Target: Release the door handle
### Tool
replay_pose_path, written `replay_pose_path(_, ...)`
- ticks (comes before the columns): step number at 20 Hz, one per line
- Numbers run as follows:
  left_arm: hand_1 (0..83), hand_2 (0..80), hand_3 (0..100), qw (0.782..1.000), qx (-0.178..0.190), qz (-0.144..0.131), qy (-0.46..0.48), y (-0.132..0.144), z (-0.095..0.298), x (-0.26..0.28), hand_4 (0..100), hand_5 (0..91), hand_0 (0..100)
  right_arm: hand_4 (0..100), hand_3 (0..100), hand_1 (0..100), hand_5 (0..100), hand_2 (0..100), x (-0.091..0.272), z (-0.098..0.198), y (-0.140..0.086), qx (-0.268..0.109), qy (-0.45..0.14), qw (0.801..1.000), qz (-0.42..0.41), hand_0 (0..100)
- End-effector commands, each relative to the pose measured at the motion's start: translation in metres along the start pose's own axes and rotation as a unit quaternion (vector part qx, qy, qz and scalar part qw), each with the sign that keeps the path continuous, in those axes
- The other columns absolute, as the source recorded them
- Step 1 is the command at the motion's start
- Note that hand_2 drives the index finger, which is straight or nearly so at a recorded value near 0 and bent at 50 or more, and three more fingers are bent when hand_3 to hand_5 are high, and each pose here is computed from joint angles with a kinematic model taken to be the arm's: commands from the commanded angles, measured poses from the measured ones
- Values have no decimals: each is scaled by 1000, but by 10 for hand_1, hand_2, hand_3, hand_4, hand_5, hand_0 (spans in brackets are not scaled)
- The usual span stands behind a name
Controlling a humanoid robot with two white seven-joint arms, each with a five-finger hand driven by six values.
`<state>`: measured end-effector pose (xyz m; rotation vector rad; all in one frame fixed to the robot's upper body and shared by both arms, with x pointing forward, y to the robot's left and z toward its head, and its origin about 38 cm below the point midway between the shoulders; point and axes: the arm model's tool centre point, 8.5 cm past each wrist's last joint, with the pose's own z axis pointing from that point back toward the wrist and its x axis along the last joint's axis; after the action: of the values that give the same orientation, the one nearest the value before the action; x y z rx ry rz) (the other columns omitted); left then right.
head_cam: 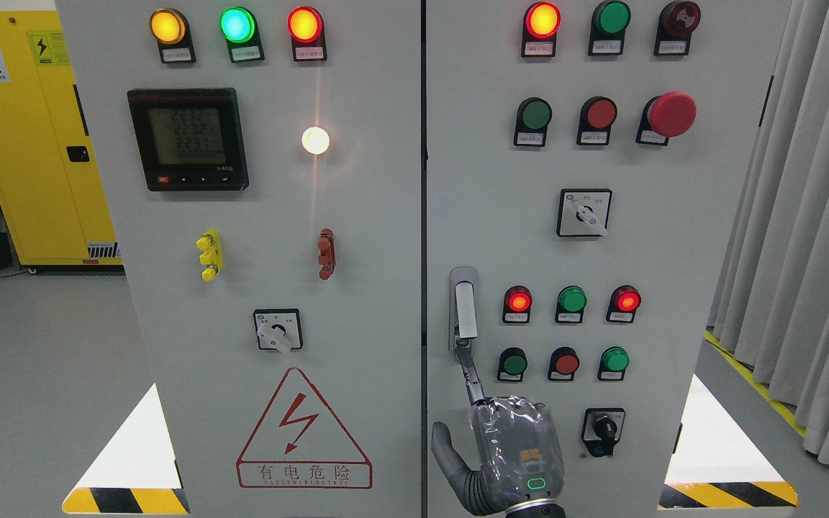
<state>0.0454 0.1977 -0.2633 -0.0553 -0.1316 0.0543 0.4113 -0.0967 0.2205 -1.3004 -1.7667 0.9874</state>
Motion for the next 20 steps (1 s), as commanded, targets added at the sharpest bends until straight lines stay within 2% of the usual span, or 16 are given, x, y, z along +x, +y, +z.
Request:
replay_pose_path(1,556,0,0,1000,0,0,0,0,0,0,0,0,120,1000,1000,335,1000,26,1,1,0,-2,-1,1000,0,586)
replay_pose_path(20,556,0,0,1000,0,0,1,0,0,0,0,0,120,1000,1000,334,1000,26,1,6,-18,-30,-4,1000,-7,584)
